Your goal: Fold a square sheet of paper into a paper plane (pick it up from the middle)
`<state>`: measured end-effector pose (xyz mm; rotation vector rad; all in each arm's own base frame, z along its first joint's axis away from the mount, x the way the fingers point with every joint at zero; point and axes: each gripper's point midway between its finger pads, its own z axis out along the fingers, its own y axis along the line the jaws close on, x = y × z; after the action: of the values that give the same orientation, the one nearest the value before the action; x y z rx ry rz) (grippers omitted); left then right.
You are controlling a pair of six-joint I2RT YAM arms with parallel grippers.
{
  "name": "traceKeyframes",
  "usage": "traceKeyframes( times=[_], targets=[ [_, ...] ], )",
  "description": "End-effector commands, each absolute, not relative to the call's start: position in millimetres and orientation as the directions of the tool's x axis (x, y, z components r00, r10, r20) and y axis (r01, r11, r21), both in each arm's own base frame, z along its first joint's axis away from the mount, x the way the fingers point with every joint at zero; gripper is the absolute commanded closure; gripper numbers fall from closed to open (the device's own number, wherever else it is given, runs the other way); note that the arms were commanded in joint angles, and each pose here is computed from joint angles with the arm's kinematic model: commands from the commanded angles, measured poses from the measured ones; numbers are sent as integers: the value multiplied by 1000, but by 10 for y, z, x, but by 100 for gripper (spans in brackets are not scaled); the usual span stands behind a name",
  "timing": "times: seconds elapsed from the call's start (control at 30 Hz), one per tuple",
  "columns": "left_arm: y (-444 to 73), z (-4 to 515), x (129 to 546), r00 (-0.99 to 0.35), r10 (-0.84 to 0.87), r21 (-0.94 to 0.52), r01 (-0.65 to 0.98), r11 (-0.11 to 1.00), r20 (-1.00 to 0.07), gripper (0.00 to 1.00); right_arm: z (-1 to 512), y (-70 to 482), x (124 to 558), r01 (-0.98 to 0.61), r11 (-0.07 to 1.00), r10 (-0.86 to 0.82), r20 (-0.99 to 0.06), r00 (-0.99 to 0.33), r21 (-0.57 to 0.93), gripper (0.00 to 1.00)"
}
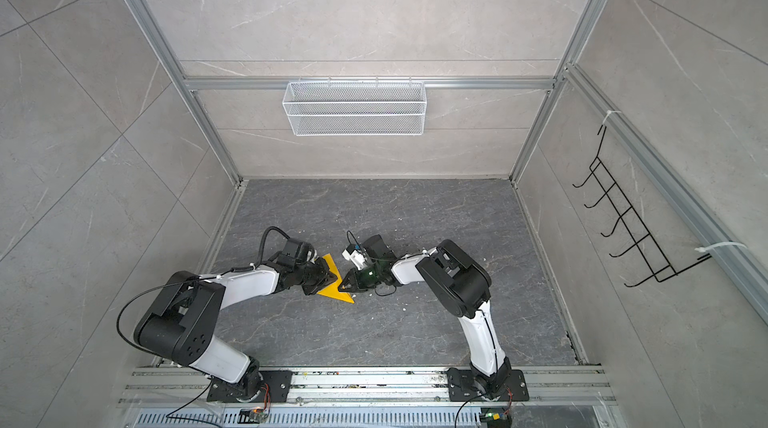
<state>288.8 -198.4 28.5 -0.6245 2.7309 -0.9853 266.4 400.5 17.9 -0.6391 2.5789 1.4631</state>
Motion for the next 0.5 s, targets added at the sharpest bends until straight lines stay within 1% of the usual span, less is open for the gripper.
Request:
traceKeyframes(
  times=[0.0,0.37,0.47],
  targets=[
    [-2006,335,2951,-903,-427,-643,-305,703,-39,89,-435,3665,2482,-281,625,-295,-113,-949,729,87],
    [-1915,279,2881,-889,-457,-615,-341,711,-35,89,-476,3656,2485,-261,639,-296,-82,-952,724,86],
    [-1918,300,2894,-889,-457,-618,-338,710,-39,89,-482,3655,2482,-258,642,-299,-75,-951,722,88]
  ],
)
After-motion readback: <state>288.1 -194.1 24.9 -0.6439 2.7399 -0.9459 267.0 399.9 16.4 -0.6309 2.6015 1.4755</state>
